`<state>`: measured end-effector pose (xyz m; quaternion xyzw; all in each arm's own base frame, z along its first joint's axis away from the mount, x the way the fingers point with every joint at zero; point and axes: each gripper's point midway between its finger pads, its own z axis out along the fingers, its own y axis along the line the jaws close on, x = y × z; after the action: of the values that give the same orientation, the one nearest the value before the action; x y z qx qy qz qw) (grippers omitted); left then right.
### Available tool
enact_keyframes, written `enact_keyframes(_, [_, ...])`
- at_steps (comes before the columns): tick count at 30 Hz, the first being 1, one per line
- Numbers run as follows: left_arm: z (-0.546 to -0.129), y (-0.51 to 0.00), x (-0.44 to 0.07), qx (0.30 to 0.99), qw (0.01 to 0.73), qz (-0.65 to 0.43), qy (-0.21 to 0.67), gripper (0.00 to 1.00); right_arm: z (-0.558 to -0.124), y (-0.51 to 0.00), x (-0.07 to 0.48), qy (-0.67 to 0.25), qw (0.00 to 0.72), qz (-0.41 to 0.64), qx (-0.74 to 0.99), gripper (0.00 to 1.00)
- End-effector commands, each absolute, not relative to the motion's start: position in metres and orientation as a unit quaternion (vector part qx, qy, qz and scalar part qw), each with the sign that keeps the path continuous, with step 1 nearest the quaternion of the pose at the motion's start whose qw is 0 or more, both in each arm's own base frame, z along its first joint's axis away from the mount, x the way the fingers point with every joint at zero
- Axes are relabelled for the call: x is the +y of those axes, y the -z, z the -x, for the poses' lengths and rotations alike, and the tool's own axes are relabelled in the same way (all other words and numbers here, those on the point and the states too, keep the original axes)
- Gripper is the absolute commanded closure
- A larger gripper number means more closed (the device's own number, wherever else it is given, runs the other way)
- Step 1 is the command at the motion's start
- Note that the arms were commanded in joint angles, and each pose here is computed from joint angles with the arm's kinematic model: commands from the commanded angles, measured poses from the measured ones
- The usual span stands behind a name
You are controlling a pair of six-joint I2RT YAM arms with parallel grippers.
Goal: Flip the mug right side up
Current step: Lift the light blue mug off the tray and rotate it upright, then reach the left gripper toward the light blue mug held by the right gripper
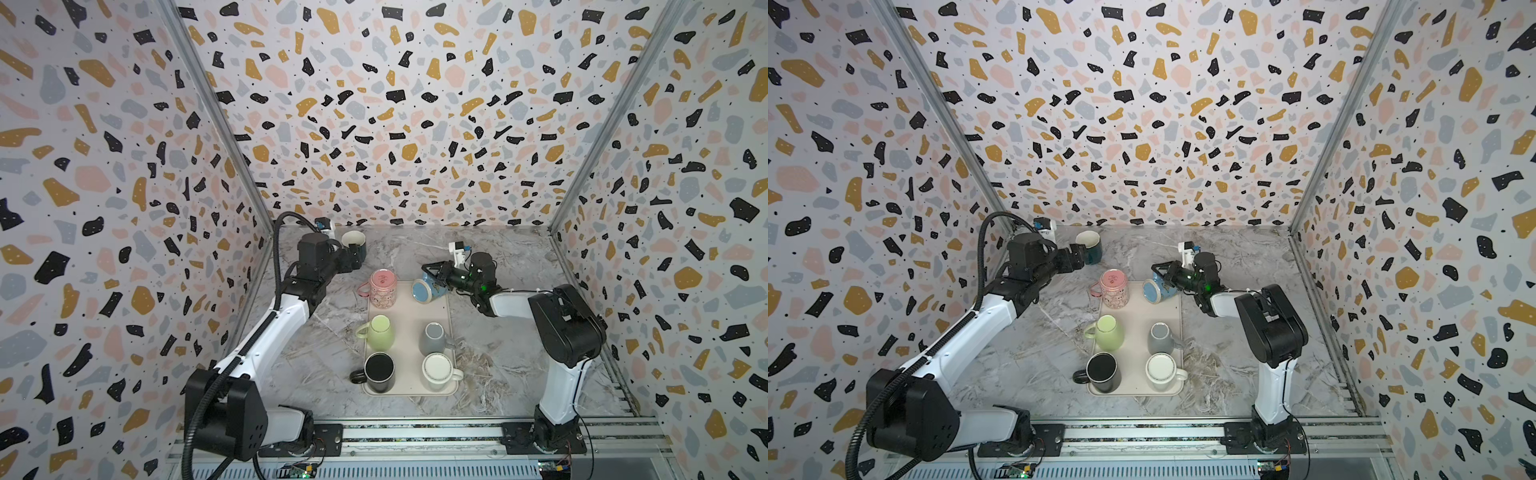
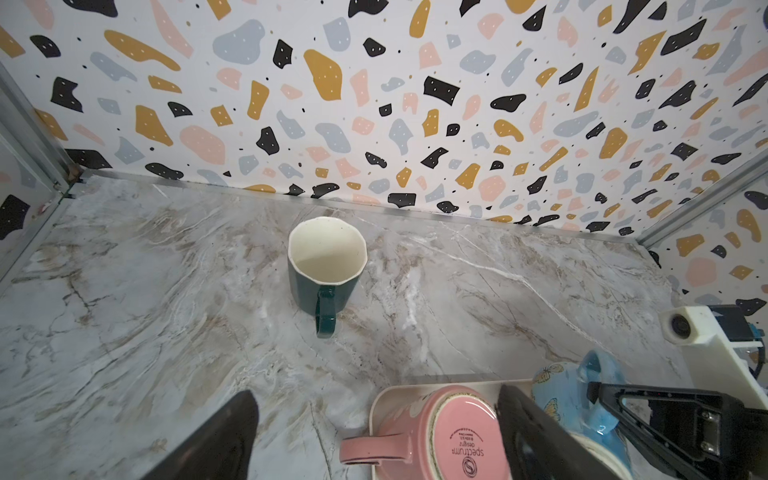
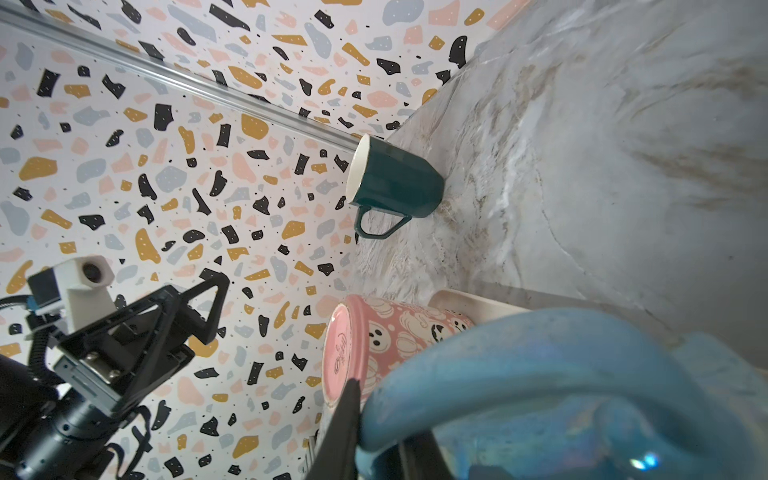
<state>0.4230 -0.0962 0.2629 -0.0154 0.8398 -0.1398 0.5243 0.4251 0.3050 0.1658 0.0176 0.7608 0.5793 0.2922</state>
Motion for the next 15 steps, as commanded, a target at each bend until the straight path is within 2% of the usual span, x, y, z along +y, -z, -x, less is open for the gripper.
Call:
enact_keyframes(1, [-0.427,-0.283,-0.099,0.832,0.534,0.010,0.150,0.09,-0.415,-0.255,0.317,-0.587,0.388,0.096,0.704,1.00])
enact_keyframes(9, [-0.427,-0.295,-0.121,0.842,0.503,-0.032,0.192,0.11,-0.393,-0.284,0.338,-0.508,0.453,0.223,0.698,1.00])
enact_keyframes(15, [-0.416,-0.297,-0.148,0.852,0.454,-0.093,0.244,0.13,-0.367,-0.300,0.341,-0.452,0.495,0.328,0.666,1.00])
